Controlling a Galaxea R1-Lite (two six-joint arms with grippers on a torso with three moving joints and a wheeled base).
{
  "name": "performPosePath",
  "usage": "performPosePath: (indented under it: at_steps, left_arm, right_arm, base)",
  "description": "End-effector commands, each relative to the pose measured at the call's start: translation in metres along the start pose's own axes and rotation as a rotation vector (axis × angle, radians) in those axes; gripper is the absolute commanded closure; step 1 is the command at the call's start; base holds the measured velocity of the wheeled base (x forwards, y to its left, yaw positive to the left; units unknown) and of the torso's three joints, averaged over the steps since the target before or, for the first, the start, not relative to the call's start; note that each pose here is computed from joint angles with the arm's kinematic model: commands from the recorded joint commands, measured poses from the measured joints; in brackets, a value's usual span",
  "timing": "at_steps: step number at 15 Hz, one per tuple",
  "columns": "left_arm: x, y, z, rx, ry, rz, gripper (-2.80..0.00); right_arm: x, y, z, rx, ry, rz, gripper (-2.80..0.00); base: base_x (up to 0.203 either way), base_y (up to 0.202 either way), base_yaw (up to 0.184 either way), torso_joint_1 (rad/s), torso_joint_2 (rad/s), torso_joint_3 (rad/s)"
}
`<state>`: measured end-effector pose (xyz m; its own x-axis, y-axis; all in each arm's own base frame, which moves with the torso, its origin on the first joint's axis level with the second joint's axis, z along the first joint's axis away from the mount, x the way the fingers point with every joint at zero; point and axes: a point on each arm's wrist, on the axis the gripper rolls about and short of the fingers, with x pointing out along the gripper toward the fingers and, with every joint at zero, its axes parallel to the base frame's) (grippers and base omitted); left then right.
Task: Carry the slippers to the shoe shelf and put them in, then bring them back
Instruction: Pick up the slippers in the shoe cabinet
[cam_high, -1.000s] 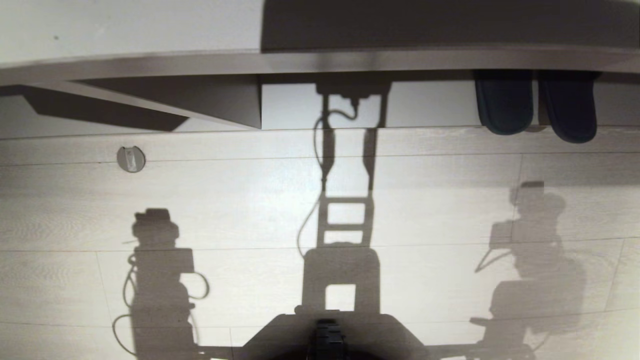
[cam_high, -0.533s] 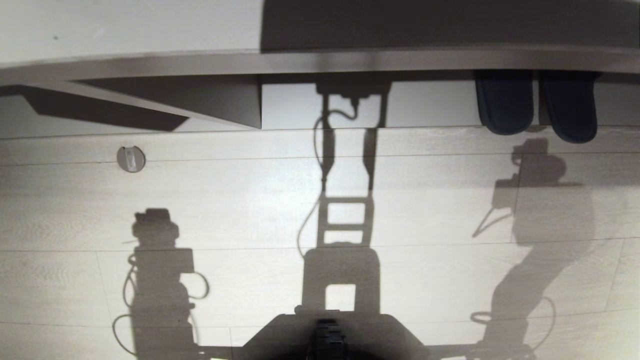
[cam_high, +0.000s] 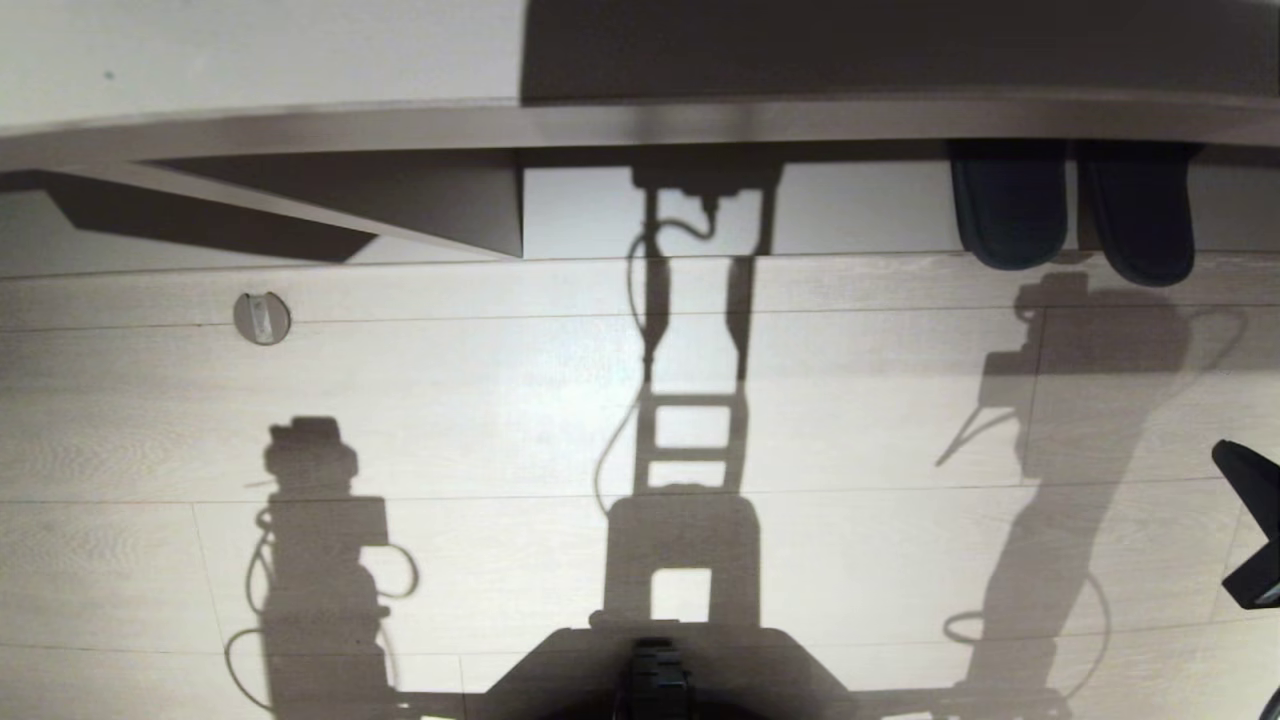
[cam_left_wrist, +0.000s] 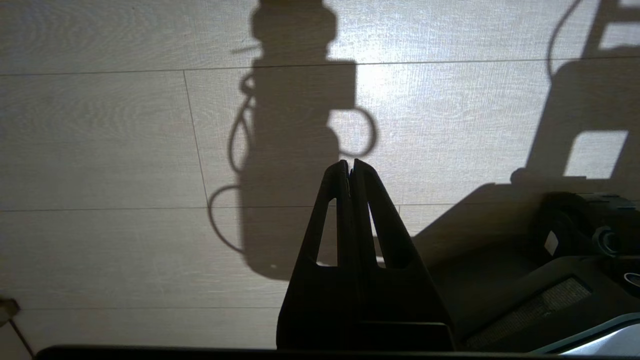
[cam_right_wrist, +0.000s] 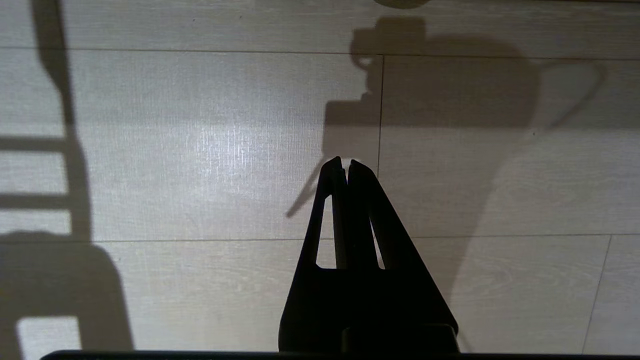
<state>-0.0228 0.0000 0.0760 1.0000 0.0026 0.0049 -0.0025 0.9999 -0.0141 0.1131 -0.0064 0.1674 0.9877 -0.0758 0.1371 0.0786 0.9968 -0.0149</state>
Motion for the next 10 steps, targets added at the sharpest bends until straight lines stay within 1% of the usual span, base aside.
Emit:
performPosePath:
  at_steps: [1,5,8,10]
  left_arm:
    - [0.0,0.0,0.0,0.0,-0.001,0.0,0.0]
    - [0.0,0.0,0.0,-0.001,-0.001,0.0,0.0]
    - [0.0,0.0,0.0,-0.001,-0.001,0.0,0.0]
    - [0.0,0.0,0.0,-0.001,-0.001,0.0,0.0]
  right_arm:
    - [0.019,0.0,-0.006,-0.003,0.051,0.001,0.0]
    - [0.049,0.001,0.001,-0.012,0.02,0.0,0.0]
    - [0.064,0.001,0.01,-0.019,-0.027,0.0,0.0]
    - [0.077,0.002,0.018,-0.037,-0.084,-0.001,0.0]
  base:
    - [0.0,0.0,0.0,0.0,0.0,0.0]
    - [0.0,0.0,0.0,0.0,0.0,0.0]
    - [0.0,0.0,0.0,0.0,0.0,0.0]
    - [0.0,0.0,0.0,0.0,0.0,0.0]
